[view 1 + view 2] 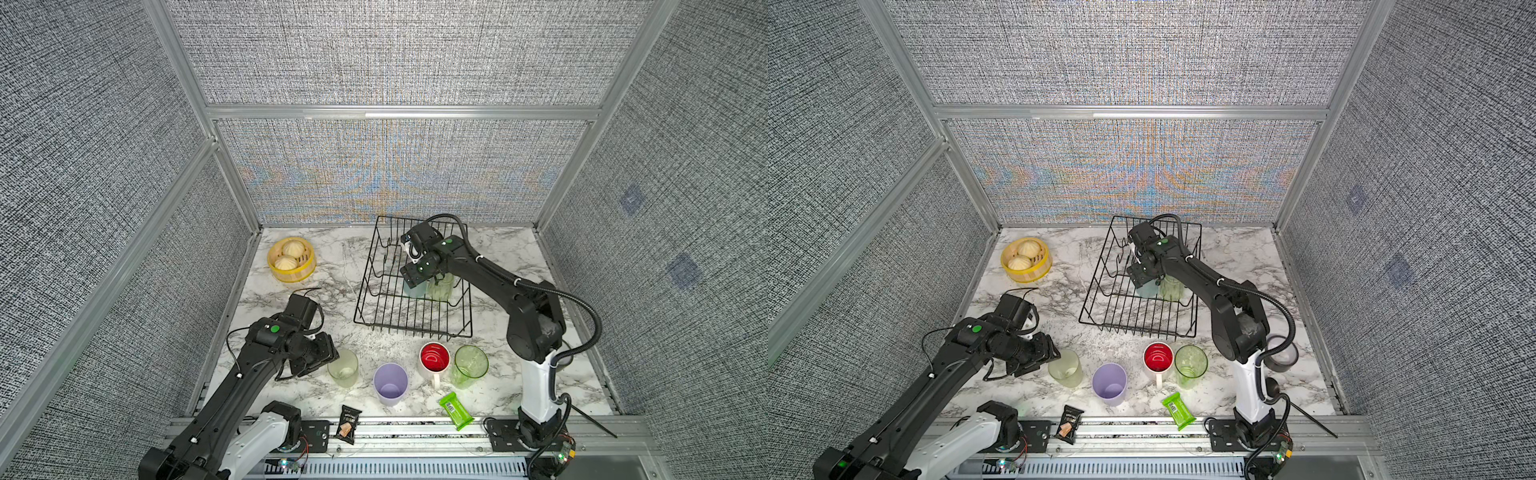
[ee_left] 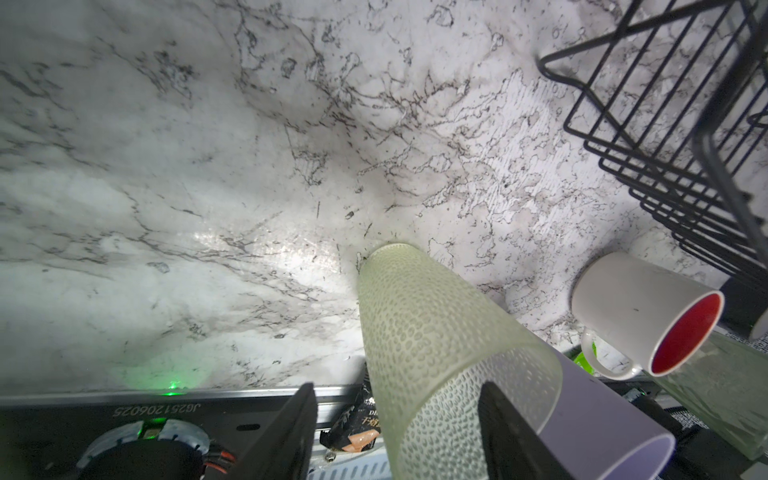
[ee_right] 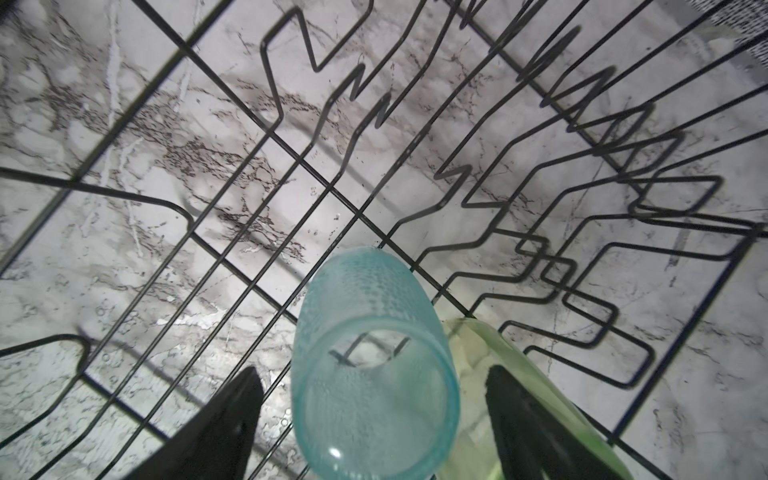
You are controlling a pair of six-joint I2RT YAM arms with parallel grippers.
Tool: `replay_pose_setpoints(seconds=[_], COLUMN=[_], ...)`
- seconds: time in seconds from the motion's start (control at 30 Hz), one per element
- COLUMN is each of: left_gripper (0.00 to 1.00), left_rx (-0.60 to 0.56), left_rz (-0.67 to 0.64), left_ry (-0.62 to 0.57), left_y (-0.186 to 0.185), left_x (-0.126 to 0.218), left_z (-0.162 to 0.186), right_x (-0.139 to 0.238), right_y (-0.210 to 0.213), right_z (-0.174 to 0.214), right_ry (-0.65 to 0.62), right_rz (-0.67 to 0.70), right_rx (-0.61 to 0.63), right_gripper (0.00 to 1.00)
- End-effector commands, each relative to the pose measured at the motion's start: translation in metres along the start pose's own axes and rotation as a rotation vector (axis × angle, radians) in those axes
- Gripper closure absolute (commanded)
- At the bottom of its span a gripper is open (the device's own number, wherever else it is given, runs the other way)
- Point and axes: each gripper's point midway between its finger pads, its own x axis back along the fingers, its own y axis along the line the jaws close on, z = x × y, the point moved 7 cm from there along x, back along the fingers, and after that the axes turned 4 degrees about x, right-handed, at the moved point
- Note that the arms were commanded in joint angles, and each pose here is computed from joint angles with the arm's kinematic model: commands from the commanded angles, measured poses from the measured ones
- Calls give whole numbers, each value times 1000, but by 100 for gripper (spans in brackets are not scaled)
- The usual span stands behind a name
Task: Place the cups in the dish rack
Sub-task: 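Lower the teal cup into the rack while the left grasps the frosted cup, then open and withdraw the right gripper while the left lifts the frosted cup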
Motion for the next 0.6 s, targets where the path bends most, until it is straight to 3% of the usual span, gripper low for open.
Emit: replay_pose_setpoints(seconds=[0.0,0.2,0.3,0.57], left_gripper=[40,45,52,90], left_rx=[14,22,32,68], left_rz=[-3,-4,33,3], left_ry=[-9,-3,8,-39], left_y=[-1,-2,-5,1], left_x=[-2,-9,-16,-20], left_z=[-3,-6,-7,-10], right_x=[20,66,83,108], right_y=[3,2,2,-2], right_z=[-5,-6,-3,16], right_ry=[-74,-230,-298,-445], right_rz=[-48,-87,-94,-73], right_rx=[-26,-62,-79,-111], right_gripper=[15,15,15,15])
